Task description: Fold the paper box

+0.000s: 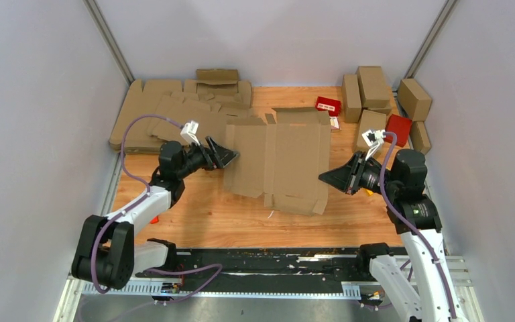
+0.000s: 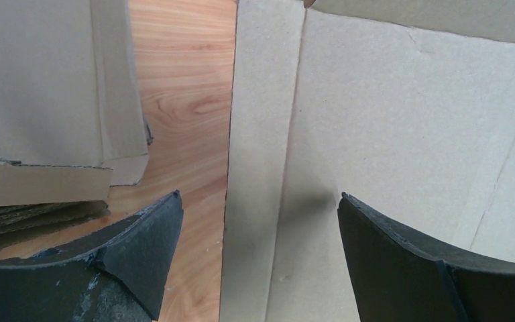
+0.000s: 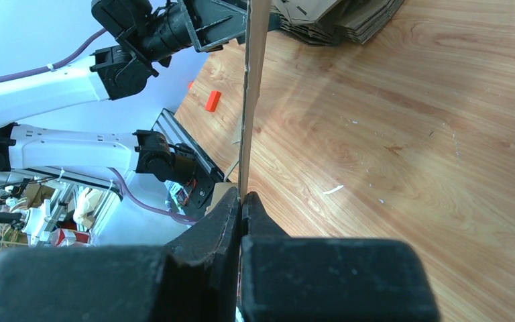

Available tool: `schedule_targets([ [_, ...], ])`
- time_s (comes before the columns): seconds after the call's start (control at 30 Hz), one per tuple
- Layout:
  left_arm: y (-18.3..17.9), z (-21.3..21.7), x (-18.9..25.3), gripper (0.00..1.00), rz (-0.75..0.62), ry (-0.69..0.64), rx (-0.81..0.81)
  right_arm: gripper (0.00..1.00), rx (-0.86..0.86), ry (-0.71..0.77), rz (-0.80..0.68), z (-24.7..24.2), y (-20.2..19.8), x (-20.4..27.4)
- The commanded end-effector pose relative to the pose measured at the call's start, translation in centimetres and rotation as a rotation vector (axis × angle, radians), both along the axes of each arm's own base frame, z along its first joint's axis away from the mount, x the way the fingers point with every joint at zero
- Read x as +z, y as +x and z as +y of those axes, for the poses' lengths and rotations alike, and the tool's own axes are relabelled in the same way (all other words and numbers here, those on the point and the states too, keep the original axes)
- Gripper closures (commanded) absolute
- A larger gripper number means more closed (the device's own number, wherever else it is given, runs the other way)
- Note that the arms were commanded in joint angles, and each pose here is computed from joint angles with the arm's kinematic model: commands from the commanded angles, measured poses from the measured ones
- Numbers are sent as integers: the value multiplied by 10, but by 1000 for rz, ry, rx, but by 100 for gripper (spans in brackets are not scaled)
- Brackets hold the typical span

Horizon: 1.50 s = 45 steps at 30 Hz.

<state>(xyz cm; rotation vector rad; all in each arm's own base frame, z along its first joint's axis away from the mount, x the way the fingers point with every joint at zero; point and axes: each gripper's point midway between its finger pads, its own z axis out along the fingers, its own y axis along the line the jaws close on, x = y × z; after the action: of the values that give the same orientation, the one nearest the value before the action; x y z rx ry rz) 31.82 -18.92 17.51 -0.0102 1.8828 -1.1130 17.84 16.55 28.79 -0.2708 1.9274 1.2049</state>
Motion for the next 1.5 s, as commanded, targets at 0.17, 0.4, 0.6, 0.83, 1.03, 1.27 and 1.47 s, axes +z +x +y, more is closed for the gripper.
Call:
schedule_targets([
  [0.17, -31, -26, 65, 42, -230, -244, -233, 100, -66, -33, -76, -8, 10, 8],
  [0.4, -32, -23, 61, 81, -242, -229, -215, 100, -131, -80, -6, -15, 28, -30],
  [0.6, -24, -20, 47, 100, -215, -164, -177, 100, -255, -151, 42, -32, 46, -58],
  [0.83, -9, 1, 11, 100, -127, 13, -14, 100, -303, -211, 110, -41, 57, -93],
  [1.03, -10, -7, 4, 100, -100, 10, -47, 100, -360, -270, 194, -51, 71, -130],
  [1.27, -15, -26, 2, 100, -58, -79, -142, 99, -355, -317, 325, -53, 73, -175],
  [1.47, -19, -35, 1, 100, -64, -50, -171, 89, -368, -352, 367, -55, 76, -198],
])
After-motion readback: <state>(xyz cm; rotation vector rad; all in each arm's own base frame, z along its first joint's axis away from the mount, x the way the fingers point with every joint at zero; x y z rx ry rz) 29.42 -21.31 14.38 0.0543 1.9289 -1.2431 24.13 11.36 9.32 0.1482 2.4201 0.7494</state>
